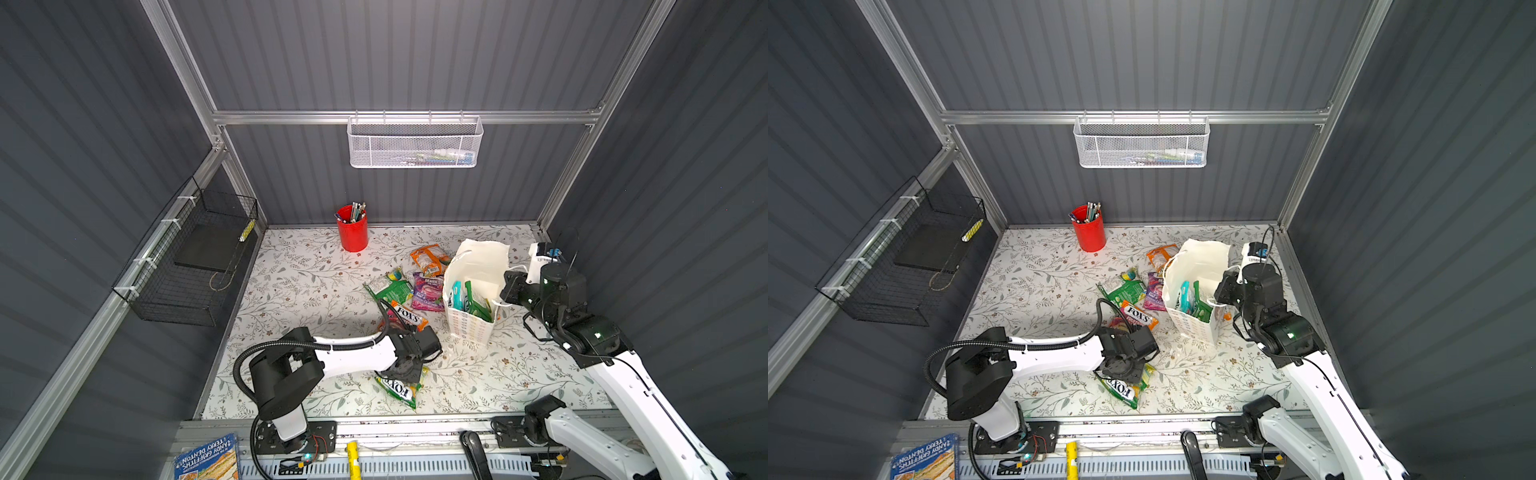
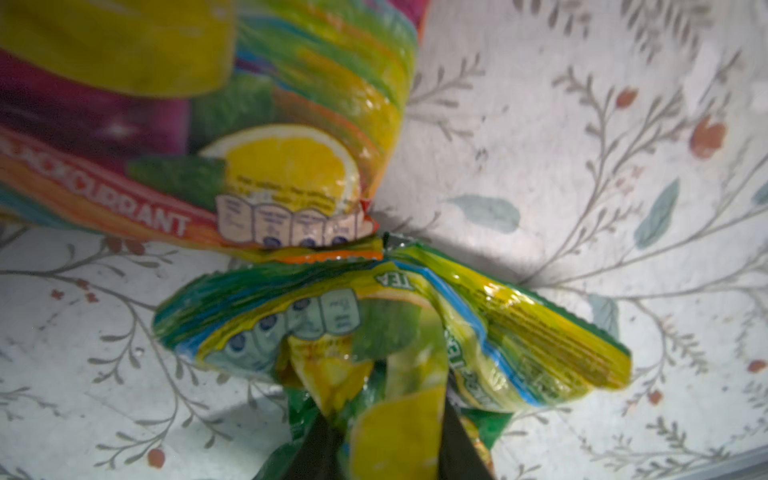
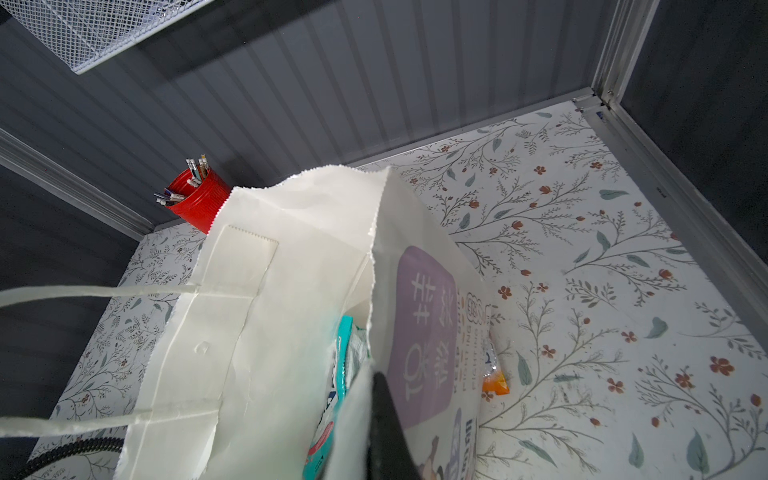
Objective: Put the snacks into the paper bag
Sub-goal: 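Grasp the green spring tea candy packet with the left gripper and lift, then carry the green spring tea packet over the bag opening with left gripper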
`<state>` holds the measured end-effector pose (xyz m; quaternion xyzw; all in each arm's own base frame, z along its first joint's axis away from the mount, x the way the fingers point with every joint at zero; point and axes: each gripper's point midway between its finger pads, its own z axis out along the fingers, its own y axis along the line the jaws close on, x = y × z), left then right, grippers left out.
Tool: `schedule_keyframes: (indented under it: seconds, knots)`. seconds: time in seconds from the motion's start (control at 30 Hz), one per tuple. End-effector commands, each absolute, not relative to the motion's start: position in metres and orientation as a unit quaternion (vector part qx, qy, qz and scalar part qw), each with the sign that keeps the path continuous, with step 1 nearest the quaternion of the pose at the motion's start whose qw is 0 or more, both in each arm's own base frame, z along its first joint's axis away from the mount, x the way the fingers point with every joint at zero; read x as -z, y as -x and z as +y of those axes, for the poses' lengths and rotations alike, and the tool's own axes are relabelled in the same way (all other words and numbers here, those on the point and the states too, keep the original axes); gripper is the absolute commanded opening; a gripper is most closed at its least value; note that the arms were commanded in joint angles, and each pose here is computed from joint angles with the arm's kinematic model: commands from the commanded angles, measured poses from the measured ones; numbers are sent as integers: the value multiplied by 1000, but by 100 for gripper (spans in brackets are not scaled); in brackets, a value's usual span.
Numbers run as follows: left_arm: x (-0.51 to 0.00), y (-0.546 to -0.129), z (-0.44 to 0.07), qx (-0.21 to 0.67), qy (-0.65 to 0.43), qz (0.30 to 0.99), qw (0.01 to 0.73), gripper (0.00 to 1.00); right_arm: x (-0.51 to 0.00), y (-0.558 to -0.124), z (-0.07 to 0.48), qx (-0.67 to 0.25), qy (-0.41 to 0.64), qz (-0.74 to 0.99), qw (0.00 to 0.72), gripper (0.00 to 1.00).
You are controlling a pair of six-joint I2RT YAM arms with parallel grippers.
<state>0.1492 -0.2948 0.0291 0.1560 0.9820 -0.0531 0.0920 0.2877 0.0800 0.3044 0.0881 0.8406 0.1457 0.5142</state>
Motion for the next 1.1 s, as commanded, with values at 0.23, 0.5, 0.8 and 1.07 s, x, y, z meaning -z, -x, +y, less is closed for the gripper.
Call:
schedule_keyframes:
  seconds: [0.23, 0.5, 0.8, 1.07]
  knots:
    - [-120, -185, -305, 170, -103, 949, 245, 13, -304, -285, 79, -146, -86, 840, 516, 0]
    - [-237, -192, -264, 226, -74, 901, 363, 13, -305, -283, 79, -147, -85, 839, 517, 0]
    - [-385, -197, -282, 326, -117, 813, 468, 13, -305, -283, 82, -153, -78, 840, 514, 0]
    - [-458, -192, -356, 421, -198, 748, 472, 13, -304, -283, 83, -152, -76, 841, 513, 0]
